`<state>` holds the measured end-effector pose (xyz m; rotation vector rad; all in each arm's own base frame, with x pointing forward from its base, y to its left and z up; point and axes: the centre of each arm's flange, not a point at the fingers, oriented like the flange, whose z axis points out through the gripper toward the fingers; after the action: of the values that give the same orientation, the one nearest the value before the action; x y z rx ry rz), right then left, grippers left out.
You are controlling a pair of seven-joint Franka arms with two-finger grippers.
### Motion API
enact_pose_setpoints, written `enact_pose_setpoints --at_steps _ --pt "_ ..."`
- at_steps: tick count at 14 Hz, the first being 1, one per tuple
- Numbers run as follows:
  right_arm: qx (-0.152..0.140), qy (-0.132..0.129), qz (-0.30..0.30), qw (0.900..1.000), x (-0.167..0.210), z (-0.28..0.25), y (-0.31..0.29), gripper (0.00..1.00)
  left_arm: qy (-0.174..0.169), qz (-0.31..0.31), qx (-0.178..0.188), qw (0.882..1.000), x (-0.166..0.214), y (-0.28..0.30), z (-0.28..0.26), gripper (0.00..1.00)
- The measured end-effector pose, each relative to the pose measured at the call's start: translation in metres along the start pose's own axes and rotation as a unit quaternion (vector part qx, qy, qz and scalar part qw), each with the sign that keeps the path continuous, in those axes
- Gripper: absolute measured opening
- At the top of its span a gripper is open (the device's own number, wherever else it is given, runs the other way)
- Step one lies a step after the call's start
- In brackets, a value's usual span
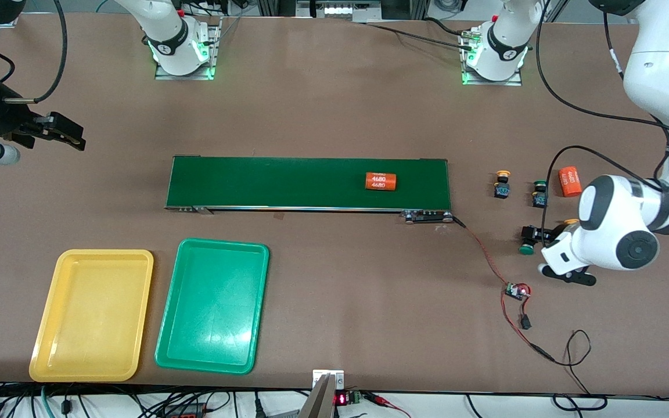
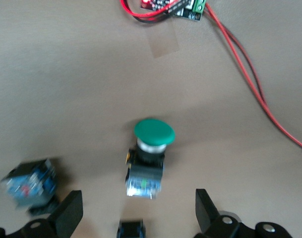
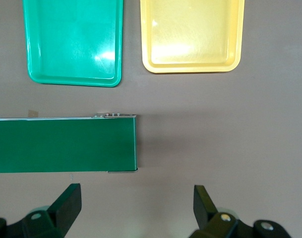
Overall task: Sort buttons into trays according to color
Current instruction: 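Reach the left gripper down and grasp the green-capped button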
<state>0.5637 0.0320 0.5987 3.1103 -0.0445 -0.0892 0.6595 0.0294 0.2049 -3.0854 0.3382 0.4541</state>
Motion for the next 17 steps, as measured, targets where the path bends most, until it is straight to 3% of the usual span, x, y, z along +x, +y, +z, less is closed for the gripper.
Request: enact_pose_setpoints --at_steps 3,4,6,9,17 --pt "0.000 0.000 0.000 1.000 0.000 0.000 0.000 1.00 0.016 0.019 -0.010 1.000 -0.010 0.002 0.042 0.94" --pt "0.000 0.000 0.000 1.000 0.000 0.000 0.000 1.00 0.017 0.027 -0.011 0.999 -0.012 -0.001 0.045 0.84" --pt "0.000 0.000 0.000 1.000 0.000 0.000 0.000 1.00 0.018 0.028 -0.013 0.999 -0.015 -0.011 0.046 0.78" --pt "0.000 0.000 0.000 1.000 0.000 0.000 0.000 1.00 0.022 0.032 -0.013 0.999 -0.015 -0.013 0.041 0.43" --pt "0.000 0.000 0.000 1.000 0.000 0.000 0.000 1.00 0.051 0.034 -0.001 0.998 -0.011 -0.010 0.005 0.41"
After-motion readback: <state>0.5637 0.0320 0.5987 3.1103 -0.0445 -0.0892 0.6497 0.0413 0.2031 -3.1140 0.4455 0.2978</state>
